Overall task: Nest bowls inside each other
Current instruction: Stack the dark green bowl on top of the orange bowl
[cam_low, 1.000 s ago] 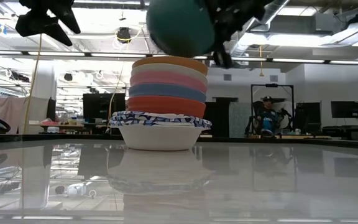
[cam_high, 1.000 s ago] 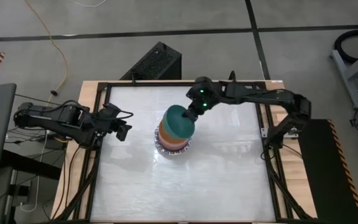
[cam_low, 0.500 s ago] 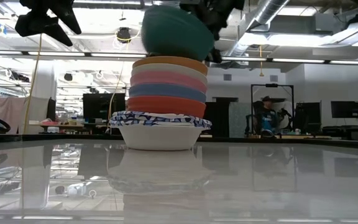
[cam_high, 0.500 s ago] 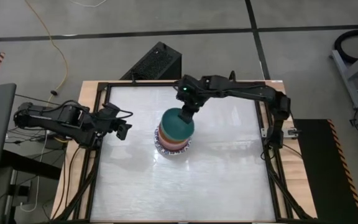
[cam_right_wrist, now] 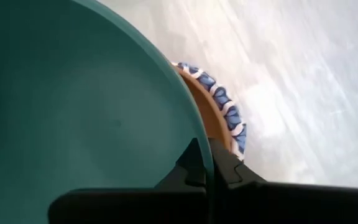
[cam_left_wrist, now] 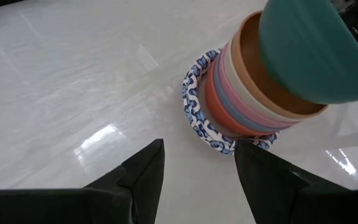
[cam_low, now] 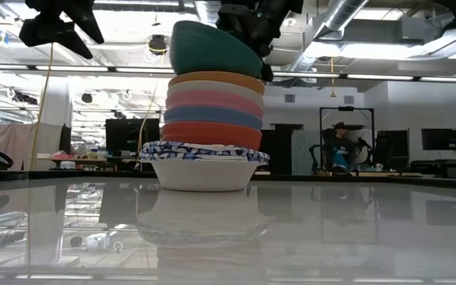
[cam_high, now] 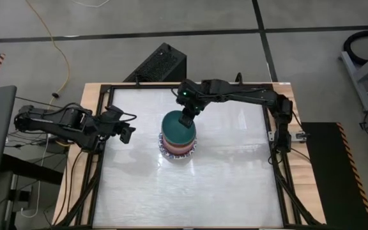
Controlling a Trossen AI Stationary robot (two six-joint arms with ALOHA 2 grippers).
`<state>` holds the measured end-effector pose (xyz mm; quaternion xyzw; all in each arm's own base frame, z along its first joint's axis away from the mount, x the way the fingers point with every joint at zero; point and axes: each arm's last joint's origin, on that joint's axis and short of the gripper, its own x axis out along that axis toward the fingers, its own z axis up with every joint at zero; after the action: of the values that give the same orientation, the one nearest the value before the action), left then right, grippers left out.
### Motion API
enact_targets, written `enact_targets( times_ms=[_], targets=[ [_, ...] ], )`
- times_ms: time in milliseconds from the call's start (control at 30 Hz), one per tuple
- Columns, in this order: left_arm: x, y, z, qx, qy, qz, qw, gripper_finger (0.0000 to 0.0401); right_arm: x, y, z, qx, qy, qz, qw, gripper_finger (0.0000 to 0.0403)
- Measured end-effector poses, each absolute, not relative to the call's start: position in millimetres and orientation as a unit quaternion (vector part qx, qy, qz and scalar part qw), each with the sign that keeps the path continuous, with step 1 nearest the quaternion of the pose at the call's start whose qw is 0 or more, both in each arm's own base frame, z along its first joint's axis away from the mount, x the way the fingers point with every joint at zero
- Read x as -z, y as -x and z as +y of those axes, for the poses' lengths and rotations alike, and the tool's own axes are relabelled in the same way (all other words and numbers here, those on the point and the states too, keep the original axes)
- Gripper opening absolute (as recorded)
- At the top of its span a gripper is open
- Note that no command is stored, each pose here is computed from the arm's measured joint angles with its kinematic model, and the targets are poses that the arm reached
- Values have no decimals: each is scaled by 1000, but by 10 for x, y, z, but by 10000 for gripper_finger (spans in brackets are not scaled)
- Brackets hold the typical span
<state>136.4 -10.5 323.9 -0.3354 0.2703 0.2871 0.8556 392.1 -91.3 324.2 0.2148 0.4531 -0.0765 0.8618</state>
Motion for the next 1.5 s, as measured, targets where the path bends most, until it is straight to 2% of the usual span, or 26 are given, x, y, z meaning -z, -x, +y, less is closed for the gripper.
enact_targets(
  times_ms=[400, 1233, 1500],
  targets=[
    [-3240, -1364, -105, -290, 342, 268, 853, 185, -3203, -3896, -842, 94, -174, 481, 854, 7],
    [-3242, -1363, -98, -310, 374, 248, 838, 185, -3219, -3932, -824, 80, -104, 472, 872, 7],
    [-3241, -1363, -98, -313, 382, 245, 835, 185, -2917, -4084, -824, 65, -104, 510, 851, 7]
  ],
)
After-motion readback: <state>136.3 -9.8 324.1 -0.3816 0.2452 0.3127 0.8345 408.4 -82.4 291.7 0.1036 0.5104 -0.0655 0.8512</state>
